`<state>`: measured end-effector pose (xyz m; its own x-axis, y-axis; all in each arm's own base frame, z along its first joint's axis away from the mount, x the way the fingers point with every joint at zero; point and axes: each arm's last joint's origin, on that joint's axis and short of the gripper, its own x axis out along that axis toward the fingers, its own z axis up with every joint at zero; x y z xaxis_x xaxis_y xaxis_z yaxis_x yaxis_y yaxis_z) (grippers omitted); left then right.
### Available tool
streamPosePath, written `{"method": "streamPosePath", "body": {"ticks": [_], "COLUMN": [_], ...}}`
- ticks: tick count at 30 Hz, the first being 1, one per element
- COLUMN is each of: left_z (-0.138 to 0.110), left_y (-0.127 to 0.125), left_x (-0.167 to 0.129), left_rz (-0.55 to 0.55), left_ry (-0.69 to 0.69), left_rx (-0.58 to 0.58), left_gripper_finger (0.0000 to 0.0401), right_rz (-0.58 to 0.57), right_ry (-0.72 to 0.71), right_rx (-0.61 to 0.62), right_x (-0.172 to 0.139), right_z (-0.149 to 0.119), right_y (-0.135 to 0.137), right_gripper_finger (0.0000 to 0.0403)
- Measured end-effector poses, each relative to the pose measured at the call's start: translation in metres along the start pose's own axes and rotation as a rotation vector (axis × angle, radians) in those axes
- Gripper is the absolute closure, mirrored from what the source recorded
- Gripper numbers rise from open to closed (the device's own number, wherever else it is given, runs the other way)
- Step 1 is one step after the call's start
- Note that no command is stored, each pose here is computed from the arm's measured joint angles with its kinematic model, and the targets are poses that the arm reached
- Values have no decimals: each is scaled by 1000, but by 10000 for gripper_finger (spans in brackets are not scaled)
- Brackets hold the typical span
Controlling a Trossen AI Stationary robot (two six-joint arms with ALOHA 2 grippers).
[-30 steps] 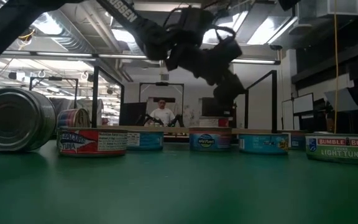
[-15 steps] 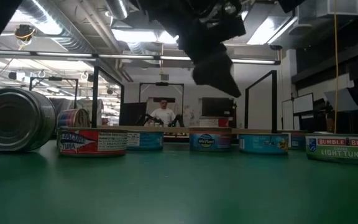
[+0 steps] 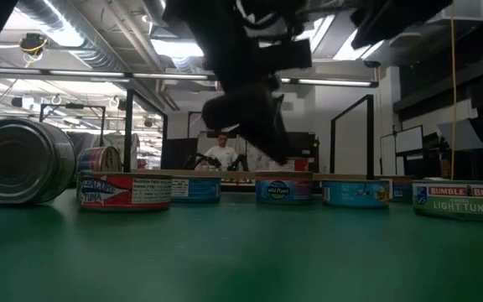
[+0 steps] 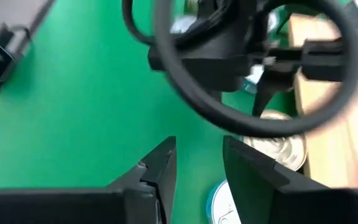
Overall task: Stack canned seafood by type on shelf
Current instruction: Put the blue pink tuna can on the shelf
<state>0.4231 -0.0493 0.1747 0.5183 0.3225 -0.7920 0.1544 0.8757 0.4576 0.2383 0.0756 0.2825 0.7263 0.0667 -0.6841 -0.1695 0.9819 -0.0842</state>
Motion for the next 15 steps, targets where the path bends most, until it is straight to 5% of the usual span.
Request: {"method": "streamPosePath", "body": {"ticks": [15], "left_z": [-30], "left_y": [8], "left_x": [25], "left_rz": [30], "left_ry": [61], "left_rx": [-37], "left_gripper_finger": [203], "right_rz": [-8], "right_ry": [127], "right_rx": [-25], "right_x": [37], "right_z": [-8], "right_y": [6], "right_gripper_finger": [271]}}
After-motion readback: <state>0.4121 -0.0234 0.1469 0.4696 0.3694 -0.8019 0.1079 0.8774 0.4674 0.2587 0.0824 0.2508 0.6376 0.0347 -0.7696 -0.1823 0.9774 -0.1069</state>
